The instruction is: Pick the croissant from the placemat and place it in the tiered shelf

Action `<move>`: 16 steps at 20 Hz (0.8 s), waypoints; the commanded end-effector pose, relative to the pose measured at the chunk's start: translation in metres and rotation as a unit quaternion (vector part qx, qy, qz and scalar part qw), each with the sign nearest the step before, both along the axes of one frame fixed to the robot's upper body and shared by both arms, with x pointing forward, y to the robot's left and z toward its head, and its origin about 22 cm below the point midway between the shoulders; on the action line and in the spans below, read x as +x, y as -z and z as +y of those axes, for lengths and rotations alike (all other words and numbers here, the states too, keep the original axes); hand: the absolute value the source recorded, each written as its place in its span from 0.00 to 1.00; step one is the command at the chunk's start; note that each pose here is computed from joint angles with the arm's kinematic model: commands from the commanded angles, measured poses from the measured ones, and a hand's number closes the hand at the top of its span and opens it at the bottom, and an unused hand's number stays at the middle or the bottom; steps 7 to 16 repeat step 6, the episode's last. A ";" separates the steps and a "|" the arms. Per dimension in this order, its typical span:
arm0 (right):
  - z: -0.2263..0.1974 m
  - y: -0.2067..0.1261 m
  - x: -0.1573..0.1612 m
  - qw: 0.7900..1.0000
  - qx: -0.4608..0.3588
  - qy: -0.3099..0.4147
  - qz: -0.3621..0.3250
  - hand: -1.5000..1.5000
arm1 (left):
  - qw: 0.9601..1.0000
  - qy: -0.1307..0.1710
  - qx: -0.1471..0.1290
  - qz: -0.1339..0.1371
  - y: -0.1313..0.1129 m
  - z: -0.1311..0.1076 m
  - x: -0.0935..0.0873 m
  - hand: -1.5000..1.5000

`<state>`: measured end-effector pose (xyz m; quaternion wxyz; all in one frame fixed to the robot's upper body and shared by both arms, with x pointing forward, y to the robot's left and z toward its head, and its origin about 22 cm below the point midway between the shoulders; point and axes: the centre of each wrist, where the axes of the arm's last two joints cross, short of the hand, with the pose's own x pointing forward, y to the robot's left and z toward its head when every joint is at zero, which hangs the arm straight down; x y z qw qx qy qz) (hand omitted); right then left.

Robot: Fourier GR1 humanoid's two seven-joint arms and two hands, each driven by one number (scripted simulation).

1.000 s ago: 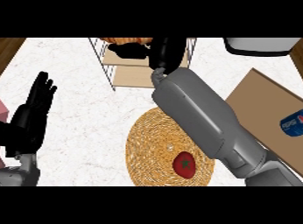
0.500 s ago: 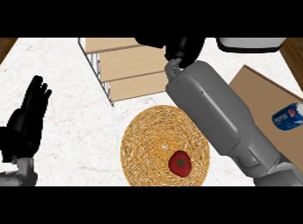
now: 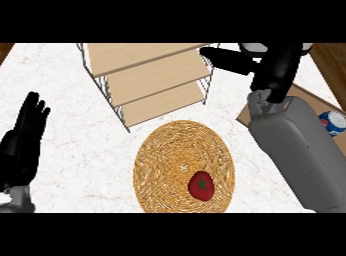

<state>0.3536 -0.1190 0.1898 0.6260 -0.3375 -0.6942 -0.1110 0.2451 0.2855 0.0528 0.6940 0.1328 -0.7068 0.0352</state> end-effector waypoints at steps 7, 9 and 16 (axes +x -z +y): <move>-0.078 -0.011 -0.092 1.000 -0.015 0.003 0.014 0.00 | 1.000 0.014 -0.015 -0.002 0.003 -0.005 0.003 0.50; -0.078 -0.011 -0.092 1.000 -0.015 0.003 0.014 0.00 | 1.000 0.014 -0.015 -0.002 0.003 -0.005 0.003 0.50; -0.078 -0.011 -0.092 1.000 -0.015 0.003 0.014 0.00 | 1.000 0.014 -0.015 -0.002 0.003 -0.005 0.003 0.50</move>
